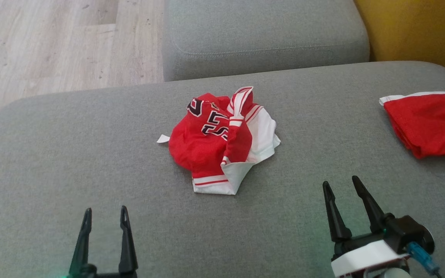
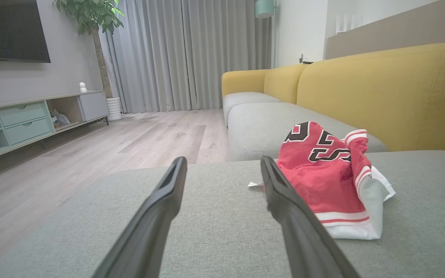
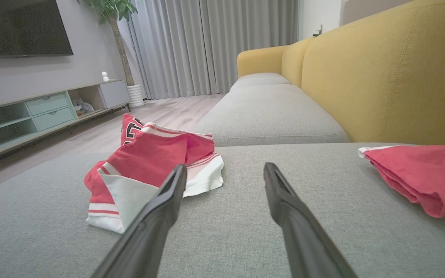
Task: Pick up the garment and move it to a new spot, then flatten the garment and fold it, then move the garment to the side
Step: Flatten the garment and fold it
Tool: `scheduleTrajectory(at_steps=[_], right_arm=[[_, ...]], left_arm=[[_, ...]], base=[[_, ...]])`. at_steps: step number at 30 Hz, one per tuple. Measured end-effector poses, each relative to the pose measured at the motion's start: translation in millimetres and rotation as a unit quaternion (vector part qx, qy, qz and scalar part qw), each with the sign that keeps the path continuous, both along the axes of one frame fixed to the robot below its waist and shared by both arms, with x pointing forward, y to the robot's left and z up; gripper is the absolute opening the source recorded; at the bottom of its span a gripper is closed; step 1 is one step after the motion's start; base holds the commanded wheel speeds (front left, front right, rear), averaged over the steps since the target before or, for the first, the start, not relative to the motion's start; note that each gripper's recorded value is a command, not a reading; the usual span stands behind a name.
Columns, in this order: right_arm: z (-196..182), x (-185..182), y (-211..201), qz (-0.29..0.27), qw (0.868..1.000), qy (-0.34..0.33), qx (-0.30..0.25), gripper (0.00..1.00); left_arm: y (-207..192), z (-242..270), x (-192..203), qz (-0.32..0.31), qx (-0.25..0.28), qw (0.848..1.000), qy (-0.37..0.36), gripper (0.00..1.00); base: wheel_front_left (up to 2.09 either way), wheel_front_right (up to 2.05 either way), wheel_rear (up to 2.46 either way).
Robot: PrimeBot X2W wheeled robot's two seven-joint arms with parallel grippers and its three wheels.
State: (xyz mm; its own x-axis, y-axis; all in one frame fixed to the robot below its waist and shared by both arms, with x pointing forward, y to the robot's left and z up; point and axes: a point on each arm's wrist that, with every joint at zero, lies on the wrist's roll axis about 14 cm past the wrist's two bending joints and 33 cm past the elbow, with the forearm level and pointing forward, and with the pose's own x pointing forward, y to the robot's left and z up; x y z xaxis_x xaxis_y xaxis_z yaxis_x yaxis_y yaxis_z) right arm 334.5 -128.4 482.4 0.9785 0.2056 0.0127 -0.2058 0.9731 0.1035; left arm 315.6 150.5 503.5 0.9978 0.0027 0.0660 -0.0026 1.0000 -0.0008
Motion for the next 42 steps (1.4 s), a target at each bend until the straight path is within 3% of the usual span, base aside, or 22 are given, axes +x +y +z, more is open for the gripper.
scheduleTrajectory(at_steps=[9,17,20,27,33,34,35,36,42], right_arm=[[-5,-6,-9,-0.017,1.0,0.008,0.001,1.0],[-12,-14,-31,-0.055,0.998,0.021,0.0,1.0],[-12,-11,-38,-0.066,0.998,0.023,-0.002,1.0],[-14,-6,-52,-0.088,0.996,0.029,-0.007,1.0],[-21,-6,-65,-0.11,0.993,0.043,-0.01,1.0],[-22,-7,-68,-0.114,0.992,0.045,-0.011,1.0],[-23,-7,-70,-0.118,0.992,0.048,-0.012,1.0],[-24,-8,-72,-0.12,0.991,0.05,-0.012,1.0],[-26,-9,-75,-0.125,0.991,0.052,-0.012,1.0]], left_arm=[[-24,8,14,-0.035,0.002,0.999,-0.014,1.0],[-92,10,44,-0.145,-0.002,0.989,-0.019,1.0],[-130,-7,58,-0.21,0.009,0.978,0.004,1.0],[-177,-35,78,-0.279,0.007,0.959,0.048,1.0],[-190,-70,102,-0.278,0.047,0.955,0.093,1.0],[-191,-72,105,-0.276,0.051,0.955,0.094,0.96],[-194,-72,108,-0.277,0.052,0.955,0.094,0.37],[-198,-71,110,-0.282,0.052,0.954,0.091,0.0],[-231,-32,110,-0.334,0.031,0.942,0.032,0.0]], base=[[0.0,0.0,0.0],[0.0,0.0,0.0],[0.0,0.0,0.0],[0.0,0.0,0.0],[0.0,0.0,0.0],[0.0,0.0,0.0],[0.0,0.0,0.0],[0.0,0.0,0.0],[0.0,0.0,0.0]])
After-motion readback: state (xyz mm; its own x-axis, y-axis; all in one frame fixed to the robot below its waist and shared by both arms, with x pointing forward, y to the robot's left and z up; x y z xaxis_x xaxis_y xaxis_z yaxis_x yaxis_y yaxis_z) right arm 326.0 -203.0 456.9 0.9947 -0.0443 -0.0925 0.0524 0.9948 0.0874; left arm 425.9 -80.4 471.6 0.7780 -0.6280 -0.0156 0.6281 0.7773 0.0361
